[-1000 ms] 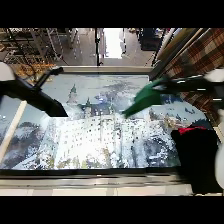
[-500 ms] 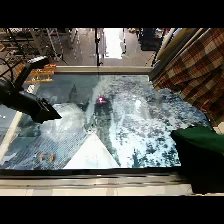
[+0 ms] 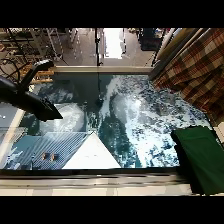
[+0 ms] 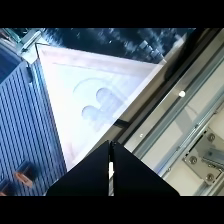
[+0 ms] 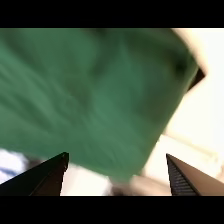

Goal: Fold the clothes and pants, and hang the long-sleeved shirts on hangers.

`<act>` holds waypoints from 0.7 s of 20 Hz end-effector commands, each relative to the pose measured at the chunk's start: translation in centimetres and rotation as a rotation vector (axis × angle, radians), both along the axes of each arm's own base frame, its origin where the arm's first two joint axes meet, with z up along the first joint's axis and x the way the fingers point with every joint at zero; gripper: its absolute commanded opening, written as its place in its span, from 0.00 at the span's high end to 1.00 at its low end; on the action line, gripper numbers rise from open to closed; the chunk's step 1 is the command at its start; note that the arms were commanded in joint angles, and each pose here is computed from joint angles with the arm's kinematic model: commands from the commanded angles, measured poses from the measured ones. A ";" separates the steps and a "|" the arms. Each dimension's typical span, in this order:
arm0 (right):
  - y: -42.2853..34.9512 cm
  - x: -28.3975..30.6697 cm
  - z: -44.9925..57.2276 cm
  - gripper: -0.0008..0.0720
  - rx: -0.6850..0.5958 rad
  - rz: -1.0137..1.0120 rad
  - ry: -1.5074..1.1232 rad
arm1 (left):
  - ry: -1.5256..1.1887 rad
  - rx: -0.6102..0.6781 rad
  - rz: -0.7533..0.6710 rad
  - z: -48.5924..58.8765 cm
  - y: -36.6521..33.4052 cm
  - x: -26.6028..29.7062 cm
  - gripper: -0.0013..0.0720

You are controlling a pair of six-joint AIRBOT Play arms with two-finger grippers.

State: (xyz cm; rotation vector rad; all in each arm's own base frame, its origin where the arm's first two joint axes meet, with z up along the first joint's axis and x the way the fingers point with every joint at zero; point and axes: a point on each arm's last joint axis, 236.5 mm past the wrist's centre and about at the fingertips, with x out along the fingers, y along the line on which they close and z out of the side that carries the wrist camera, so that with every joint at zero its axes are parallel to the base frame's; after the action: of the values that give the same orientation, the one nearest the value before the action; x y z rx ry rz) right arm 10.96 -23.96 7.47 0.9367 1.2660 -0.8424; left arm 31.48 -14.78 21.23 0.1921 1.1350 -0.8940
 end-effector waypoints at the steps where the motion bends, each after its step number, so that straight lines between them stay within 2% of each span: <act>1: -4.8 10.4 10.5 0.04 -0.270 0.039 -0.437 | -0.029 0.100 0.090 -1.3 2.4 2.1 0.97; 2: -3.7 15.1 14.9 0.07 -0.296 0.084 -0.655 | -0.058 0.146 0.202 -1.6 4.0 3.8 0.97; 3: -0.7 19.4 18.6 0.18 -0.254 0.159 -0.849 | -0.093 0.192 0.346 -1.6 6.0 5.6 0.97; 4: 3.0 22.3 20.3 0.22 -0.187 0.266 -0.959 | -0.143 0.242 0.490 -1.3 8.4 7.4 0.97; 6: 11.4 25.7 18.9 0.22 -0.101 0.564 -0.937 | -0.252 0.282 0.663 0.1 11.5 9.9 0.97; 7: 14.7 26.4 17.0 0.22 -0.093 0.690 -0.867 | -0.282 0.276 0.683 0.6 11.7 10.5 0.97; 8: 17.2 26.9 15.0 0.28 -0.110 0.799 -0.785 | -0.281 0.275 0.684 0.6 11.7 10.5 0.97; 9: 18.9 27.5 13.1 0.55 -0.170 0.898 -0.704 | -0.275 0.273 0.684 0.5 11.7 10.4 0.97; 11: 19.8 29.0 11.8 0.97 -0.385 1.062 -0.603 | -0.278 0.272 0.684 0.6 11.6 10.4 0.97; 13: 19.7 31.3 13.6 0.96 -0.600 1.155 -0.624 | -0.278 0.272 0.684 0.6 11.7 10.5 0.97; 14: 19.8 32.4 14.9 0.91 -0.663 1.165 -0.675 | -0.278 0.272 0.684 0.6 11.6 10.5 0.97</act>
State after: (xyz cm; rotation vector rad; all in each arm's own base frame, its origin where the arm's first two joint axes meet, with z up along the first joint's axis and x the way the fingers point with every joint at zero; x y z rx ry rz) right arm 40.27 -5.14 20.22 0.1510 0.7875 0.0544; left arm 41.44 -3.83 21.45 0.1332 0.9824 -0.1376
